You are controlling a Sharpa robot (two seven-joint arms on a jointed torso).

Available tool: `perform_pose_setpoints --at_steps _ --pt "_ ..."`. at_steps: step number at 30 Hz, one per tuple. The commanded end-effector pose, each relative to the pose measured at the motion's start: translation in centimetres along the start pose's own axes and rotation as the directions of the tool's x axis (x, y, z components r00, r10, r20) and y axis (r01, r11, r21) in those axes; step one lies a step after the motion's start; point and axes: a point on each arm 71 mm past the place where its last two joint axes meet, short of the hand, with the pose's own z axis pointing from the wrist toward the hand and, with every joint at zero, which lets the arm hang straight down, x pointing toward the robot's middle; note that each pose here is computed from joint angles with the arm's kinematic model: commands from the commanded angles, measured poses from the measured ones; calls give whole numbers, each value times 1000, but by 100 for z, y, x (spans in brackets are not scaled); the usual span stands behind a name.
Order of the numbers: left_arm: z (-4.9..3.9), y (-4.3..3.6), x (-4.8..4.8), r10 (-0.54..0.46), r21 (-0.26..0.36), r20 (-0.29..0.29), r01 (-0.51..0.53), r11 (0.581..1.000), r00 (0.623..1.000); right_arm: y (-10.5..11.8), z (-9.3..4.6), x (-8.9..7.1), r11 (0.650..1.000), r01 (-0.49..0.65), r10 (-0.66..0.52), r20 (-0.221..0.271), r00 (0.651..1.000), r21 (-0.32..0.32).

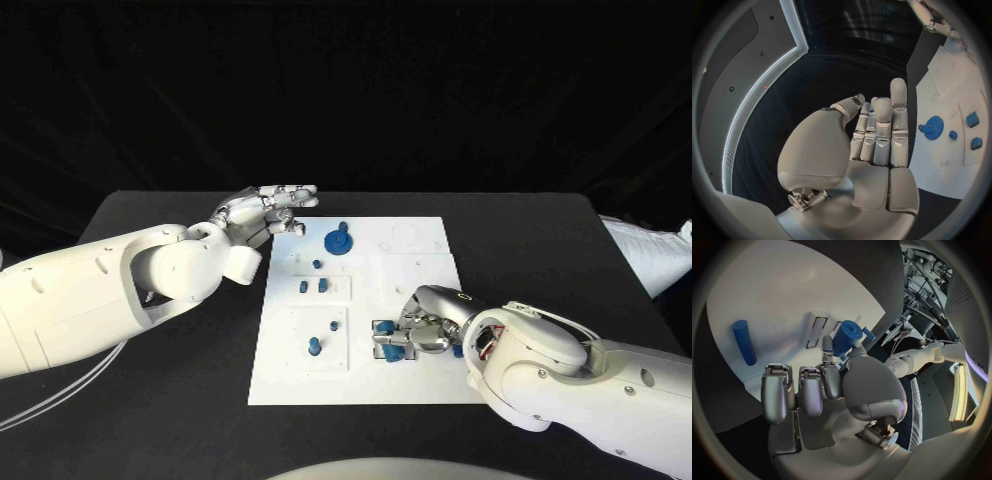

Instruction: Assemble the parts on the task board

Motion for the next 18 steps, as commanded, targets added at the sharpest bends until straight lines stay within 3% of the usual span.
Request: perform_pose_setpoints --at_steps 1,12,18 --pt "1 -5 28 -4 4 -23 4 1000 1000 3 2 -8 999 46 -46 16 999 -5" --pt "-2 -6 23 -3 4 -22 4 1000 1000 17 -11 -55 998 62 -60 81 995 -21" --pt "-6 -7 15 -3 4 -22 3 1000 1000 37 -71 -68 998 58 -54 90 994 -39"
